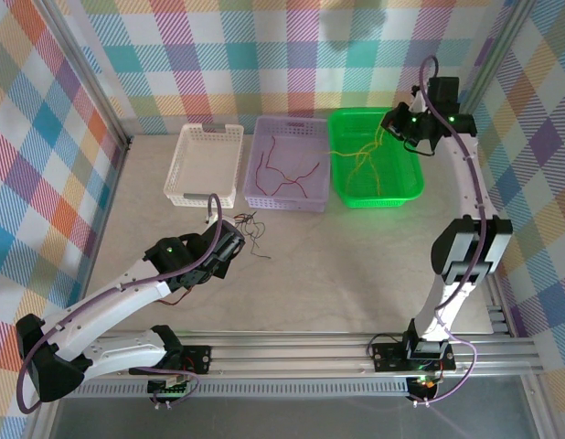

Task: Untangle the cables

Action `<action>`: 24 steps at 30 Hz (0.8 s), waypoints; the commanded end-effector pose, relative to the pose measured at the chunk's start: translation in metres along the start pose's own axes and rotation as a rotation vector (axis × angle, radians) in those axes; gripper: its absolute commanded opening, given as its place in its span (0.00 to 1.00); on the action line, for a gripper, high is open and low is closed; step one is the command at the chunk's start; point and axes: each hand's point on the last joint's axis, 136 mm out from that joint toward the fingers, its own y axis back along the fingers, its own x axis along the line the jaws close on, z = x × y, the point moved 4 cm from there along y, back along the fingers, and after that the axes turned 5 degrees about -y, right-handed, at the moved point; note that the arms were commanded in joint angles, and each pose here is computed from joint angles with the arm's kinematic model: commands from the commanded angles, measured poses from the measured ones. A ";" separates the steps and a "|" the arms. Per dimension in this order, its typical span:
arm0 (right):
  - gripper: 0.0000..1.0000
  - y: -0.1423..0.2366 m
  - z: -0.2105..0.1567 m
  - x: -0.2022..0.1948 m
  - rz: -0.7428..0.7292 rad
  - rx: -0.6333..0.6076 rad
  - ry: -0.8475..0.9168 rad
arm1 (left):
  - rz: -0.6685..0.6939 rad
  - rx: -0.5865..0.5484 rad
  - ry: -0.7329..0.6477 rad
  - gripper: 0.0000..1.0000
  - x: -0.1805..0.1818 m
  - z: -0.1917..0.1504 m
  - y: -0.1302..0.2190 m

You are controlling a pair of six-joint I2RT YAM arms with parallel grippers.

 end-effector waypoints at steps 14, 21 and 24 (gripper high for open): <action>0.51 -0.034 -0.025 -0.030 -0.243 0.104 -0.004 | -0.002 0.011 -0.009 0.00 -0.001 -0.001 -0.005; 0.61 -0.046 -0.061 0.036 -0.022 0.164 0.012 | -0.007 0.013 -0.008 0.00 -0.002 -0.001 -0.006; 0.63 -0.063 -0.087 0.068 0.032 0.226 0.066 | -0.007 0.014 -0.007 0.00 -0.001 -0.001 -0.006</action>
